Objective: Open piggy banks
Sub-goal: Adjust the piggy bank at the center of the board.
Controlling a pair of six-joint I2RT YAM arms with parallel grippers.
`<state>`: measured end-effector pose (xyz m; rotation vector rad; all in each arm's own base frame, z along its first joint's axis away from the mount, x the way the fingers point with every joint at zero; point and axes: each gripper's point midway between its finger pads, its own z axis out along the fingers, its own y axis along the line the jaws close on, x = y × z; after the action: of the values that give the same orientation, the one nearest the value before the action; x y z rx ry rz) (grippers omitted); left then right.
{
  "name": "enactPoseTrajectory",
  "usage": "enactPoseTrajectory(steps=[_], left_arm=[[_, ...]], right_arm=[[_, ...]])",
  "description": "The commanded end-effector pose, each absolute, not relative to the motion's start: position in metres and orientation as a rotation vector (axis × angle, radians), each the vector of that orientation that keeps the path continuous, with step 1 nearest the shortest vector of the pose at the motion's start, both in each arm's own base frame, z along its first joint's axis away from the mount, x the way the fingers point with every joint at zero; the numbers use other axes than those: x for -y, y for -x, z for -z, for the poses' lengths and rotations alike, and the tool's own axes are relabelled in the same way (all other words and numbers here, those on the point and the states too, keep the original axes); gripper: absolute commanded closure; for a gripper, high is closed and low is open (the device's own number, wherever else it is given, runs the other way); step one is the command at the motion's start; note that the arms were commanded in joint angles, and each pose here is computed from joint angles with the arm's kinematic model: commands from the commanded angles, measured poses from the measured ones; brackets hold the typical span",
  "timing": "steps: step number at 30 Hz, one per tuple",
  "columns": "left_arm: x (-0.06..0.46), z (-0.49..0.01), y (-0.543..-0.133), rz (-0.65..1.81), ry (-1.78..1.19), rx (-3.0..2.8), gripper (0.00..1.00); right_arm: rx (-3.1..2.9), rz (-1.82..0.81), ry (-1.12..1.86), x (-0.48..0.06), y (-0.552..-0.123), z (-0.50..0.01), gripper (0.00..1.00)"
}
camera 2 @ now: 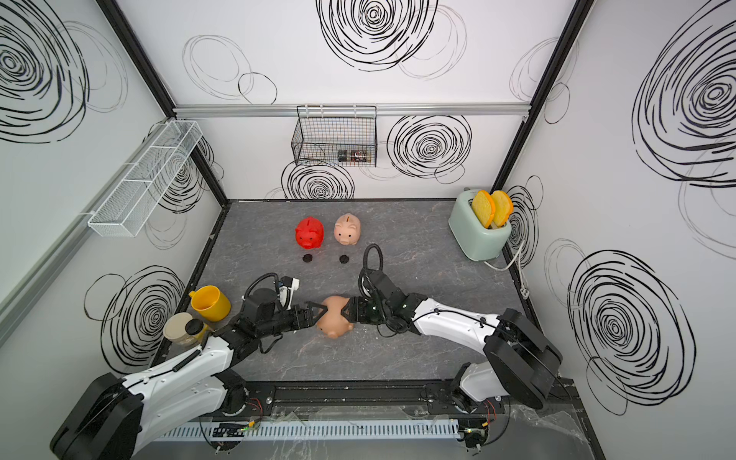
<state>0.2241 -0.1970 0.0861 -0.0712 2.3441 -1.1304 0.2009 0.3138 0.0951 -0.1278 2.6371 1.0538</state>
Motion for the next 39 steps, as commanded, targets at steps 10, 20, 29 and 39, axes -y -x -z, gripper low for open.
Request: enactPoseTrajectory(steps=[10, 20, 29, 39], left_arm=[[0.213, -0.095, -0.22, 1.201, 0.026, -2.304, 0.25], [0.216, -0.096, -0.222, 1.203, 0.013, -2.302, 0.3], [0.219, -0.097, -0.223, 1.204, 0.004, -2.299, 0.34], [0.221, -0.099, -0.225, 1.206, -0.005, -2.3, 0.41]], right_arm=[[-2.547, -1.108, 0.136, -0.311, -0.202, -0.118, 0.31], [-2.564, -1.075, 0.232, -0.325, -0.212, -0.116, 0.12], [-2.572, -1.096, 0.242, -0.333, -0.22, -0.115, 0.04], [-2.608, -1.103, 0.24, -0.337, -0.219, -0.103, 0.04]])
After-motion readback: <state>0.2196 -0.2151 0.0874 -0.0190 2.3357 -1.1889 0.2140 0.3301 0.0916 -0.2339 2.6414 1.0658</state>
